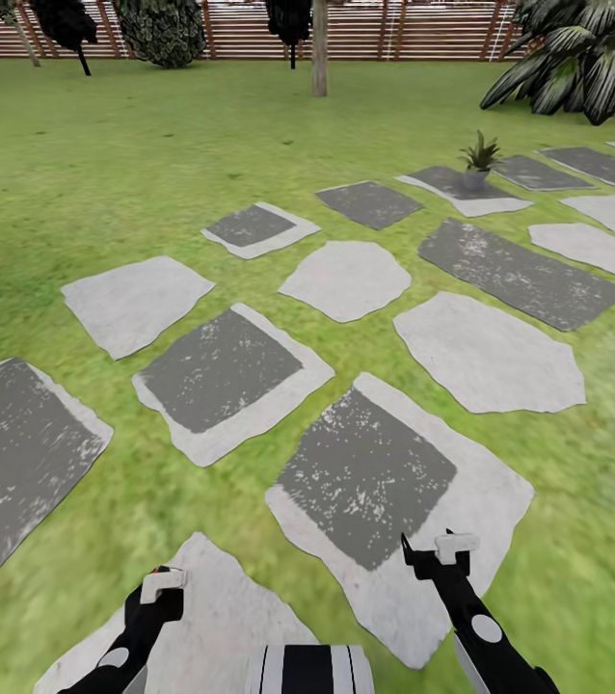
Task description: Pick up the pesticide atomizer in the garden and spray insectifuge to fully cover both potted plants in the garden.
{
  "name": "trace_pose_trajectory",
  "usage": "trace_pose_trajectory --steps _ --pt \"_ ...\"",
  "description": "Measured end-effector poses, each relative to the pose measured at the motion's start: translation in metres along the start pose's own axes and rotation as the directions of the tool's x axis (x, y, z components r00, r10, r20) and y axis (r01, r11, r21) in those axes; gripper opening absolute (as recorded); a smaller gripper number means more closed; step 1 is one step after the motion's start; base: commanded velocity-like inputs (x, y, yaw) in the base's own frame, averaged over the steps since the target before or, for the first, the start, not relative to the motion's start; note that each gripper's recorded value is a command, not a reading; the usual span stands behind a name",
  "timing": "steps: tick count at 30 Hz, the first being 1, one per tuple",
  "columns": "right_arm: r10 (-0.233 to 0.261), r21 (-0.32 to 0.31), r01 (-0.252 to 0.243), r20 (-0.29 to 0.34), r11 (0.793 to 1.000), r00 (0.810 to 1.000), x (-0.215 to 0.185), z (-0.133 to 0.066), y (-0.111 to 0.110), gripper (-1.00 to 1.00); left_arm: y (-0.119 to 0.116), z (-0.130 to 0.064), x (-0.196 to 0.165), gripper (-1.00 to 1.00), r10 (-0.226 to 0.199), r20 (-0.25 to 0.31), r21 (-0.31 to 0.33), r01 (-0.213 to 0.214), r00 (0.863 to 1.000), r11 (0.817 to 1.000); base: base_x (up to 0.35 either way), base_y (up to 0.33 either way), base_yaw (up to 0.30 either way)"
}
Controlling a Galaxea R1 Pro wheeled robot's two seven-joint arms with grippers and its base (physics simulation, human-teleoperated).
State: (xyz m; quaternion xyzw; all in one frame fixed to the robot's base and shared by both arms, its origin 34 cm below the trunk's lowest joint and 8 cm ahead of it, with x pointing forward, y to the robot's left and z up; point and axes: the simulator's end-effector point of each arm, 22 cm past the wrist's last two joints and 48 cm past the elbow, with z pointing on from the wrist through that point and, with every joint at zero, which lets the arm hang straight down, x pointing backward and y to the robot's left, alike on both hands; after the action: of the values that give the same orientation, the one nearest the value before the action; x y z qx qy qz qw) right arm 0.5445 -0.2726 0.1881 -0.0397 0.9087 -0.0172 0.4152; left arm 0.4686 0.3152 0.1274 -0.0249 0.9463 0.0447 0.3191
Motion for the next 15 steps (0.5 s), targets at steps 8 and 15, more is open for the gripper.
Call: trace_pose_trajectory --steps 8,15 --pt "0.002 0.002 -0.003 0.036 1.0 0.999 -0.02 -0.003 0.0 1.0 0.001 -0.003 -0.018 -1.0 -0.004 0.033 0.0 0.004 0.999 1.0 0.0 0.0 0.0" --pt "0.002 0.006 -0.002 0.063 1.0 0.998 -0.036 -0.006 -0.001 1.0 0.0 -0.006 -0.035 -1.0 -0.004 0.057 0.008 0.003 0.998 1.0 0.0 0.0 0.0"
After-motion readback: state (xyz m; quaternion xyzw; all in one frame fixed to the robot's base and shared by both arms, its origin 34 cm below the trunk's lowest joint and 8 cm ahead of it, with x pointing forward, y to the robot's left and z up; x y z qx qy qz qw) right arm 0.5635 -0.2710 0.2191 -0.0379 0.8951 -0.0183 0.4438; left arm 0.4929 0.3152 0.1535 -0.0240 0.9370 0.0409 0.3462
